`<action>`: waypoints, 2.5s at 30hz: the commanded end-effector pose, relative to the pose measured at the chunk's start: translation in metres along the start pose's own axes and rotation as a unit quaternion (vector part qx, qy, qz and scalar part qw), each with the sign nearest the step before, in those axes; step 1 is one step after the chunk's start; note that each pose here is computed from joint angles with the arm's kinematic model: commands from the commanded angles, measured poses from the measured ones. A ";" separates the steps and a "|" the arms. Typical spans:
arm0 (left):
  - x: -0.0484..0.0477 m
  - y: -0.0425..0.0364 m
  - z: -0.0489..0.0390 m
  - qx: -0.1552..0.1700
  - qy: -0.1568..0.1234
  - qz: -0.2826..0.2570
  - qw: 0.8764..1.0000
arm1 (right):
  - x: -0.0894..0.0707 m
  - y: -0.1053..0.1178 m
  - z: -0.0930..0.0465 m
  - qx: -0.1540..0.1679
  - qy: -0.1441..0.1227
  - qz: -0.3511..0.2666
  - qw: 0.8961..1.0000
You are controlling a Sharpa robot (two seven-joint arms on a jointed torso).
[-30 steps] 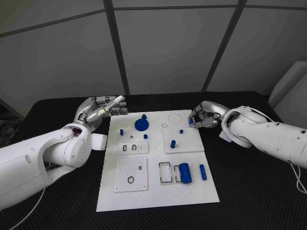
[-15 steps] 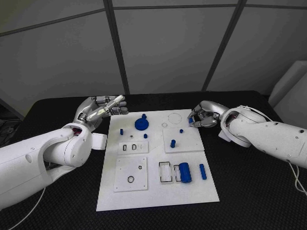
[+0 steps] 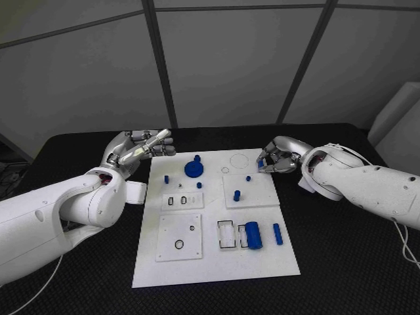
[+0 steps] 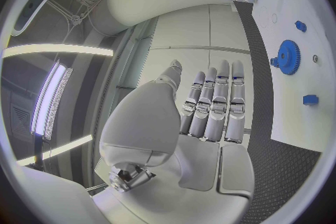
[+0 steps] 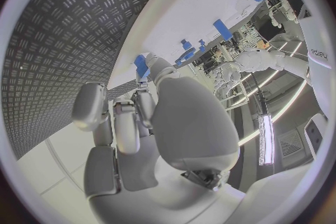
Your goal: Assemble the parts on the task board
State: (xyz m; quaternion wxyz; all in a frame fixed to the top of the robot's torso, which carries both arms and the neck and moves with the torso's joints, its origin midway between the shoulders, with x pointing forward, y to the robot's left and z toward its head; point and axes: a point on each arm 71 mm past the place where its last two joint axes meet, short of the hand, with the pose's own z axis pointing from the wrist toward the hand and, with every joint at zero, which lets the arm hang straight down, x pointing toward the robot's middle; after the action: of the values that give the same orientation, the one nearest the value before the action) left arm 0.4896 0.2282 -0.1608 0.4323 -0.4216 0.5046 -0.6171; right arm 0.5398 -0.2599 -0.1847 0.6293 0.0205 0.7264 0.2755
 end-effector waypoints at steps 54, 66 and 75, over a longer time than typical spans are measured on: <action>0.0031 0.0003 0.0034 0.003 0.006 0.000 1.000 | 0.094 0.197 0.018 -0.102 0.075 -0.001 0.992; 0.0030 0.0003 0.0034 0.003 0.006 -0.001 1.000 | 0.103 0.199 0.017 -0.103 0.087 -0.005 0.991; 0.0028 0.0003 0.0034 0.003 0.007 -0.001 1.000 | 0.106 0.198 0.018 -0.099 0.095 -0.010 0.991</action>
State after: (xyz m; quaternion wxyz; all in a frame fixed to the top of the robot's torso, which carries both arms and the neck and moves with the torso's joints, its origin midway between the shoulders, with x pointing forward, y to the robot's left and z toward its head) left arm 0.4922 0.2258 -0.1621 0.4314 -0.4225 0.5052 -0.6166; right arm 0.4721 -0.0450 -0.1955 0.5629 -0.0682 0.7468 0.3477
